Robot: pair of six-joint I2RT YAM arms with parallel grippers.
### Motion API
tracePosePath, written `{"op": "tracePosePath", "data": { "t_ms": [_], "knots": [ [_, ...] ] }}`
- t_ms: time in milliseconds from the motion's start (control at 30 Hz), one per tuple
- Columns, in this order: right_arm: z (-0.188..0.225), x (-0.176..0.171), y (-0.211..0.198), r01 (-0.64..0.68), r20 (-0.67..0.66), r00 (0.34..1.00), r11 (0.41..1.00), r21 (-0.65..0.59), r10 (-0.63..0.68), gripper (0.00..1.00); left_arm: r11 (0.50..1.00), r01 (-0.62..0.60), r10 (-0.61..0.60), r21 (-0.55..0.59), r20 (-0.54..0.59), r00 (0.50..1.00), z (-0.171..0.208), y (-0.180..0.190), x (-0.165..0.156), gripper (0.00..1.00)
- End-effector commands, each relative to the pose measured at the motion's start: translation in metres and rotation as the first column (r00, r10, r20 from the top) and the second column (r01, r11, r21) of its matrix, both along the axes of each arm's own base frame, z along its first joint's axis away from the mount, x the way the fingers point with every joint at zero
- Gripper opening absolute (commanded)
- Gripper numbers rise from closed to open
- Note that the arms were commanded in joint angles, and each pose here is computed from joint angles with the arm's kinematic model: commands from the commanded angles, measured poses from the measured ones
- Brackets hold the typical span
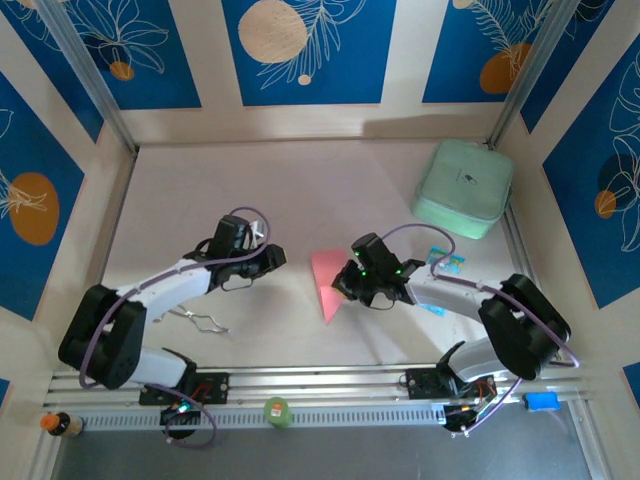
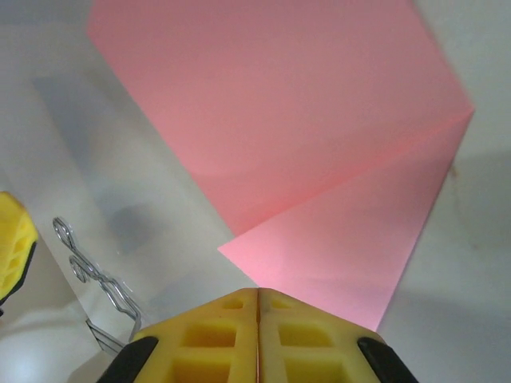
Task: Fold a paper plane with a square sheet of paper (pick it up from the middle)
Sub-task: Fold the wing for the fifth time at the center of the table.
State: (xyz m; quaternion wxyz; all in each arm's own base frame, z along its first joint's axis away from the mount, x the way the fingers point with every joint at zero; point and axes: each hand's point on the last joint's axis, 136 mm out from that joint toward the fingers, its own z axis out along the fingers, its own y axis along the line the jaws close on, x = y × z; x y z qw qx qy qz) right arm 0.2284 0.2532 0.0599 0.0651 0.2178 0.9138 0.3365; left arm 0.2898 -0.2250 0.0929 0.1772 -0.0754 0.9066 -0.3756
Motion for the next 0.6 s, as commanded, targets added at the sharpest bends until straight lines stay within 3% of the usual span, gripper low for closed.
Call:
{"op": "tracePosePath", "data": {
  "t_ms": [0, 267, 567],
  "knots": [
    [-0.007, -0.007, -0.020, -0.067, 0.040, 0.997, 0.995, -0.069, 0.070, 0.08, 0.992, 0.099, -0.098, -0.076, 0.024, 0.995, 0.015, -0.030, 0.002, 0.28],
    [0.008, 0.003, -0.026, -0.102, 0.237, 0.965, 0.992, -0.069, 0.115, 0.09, 0.973, 0.213, -0.213, -0.091, 0.008, 0.977, 0.011, -0.067, -0.002, 0.21],
    [0.010, -0.005, -0.022, -0.178, 0.213, 0.960, 0.984, -0.026, 0.179, 0.15, 0.958, 0.271, -0.276, -0.099, -0.039, 0.960, -0.003, -0.089, -0.002, 0.20]
  ]
}}
